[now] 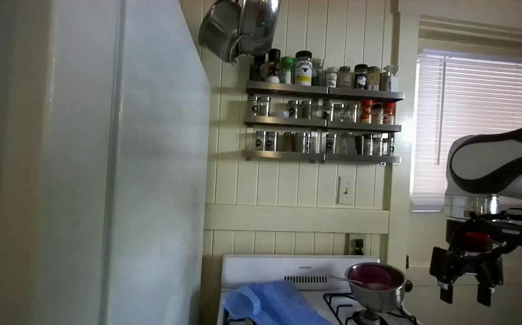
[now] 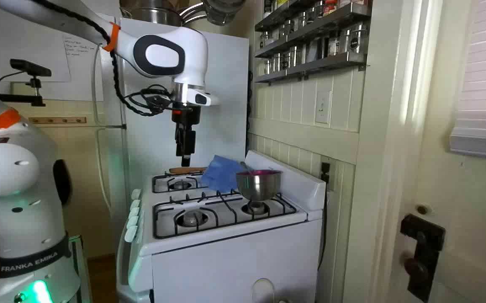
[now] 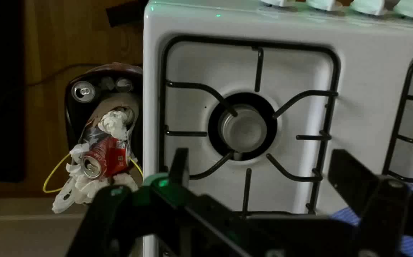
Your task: Put the wooden spatula on the pot
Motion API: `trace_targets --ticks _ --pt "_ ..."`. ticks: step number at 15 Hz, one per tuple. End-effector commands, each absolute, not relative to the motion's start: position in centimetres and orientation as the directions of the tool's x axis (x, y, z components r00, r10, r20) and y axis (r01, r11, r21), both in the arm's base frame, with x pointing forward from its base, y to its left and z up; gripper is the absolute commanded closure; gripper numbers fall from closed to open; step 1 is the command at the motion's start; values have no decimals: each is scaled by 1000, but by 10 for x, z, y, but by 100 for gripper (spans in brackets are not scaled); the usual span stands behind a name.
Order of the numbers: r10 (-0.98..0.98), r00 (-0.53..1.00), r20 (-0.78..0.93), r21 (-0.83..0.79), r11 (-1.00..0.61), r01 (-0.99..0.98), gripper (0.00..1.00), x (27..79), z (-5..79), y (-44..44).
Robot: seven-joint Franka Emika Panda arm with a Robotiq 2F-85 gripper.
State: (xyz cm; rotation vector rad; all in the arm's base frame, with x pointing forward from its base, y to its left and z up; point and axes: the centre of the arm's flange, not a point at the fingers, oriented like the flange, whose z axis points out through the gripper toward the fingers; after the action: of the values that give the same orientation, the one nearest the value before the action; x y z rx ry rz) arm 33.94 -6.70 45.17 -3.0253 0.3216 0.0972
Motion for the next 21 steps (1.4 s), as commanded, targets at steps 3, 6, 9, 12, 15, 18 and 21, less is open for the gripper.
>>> trace_targets --ticks 3,6,9,12,15,18,21 --pt "-206 976 -74 -90 -973 -213 0 339 452 -67" --pt "-206 976 -74 -90 -973 -213 0 339 452 -67" --pt "-206 976 -74 -90 -973 -213 0 339 452 -67" --pt "-178 983 -39 -108 -978 -181 0 352 457 -48" --pt "-135 990 42 -93 -987 -130 0 376 467 8" --pt "-62 989 135 -62 -997 -54 0 394 470 81" --pt "-27 977 210 -63 -998 -14 0 411 470 143"
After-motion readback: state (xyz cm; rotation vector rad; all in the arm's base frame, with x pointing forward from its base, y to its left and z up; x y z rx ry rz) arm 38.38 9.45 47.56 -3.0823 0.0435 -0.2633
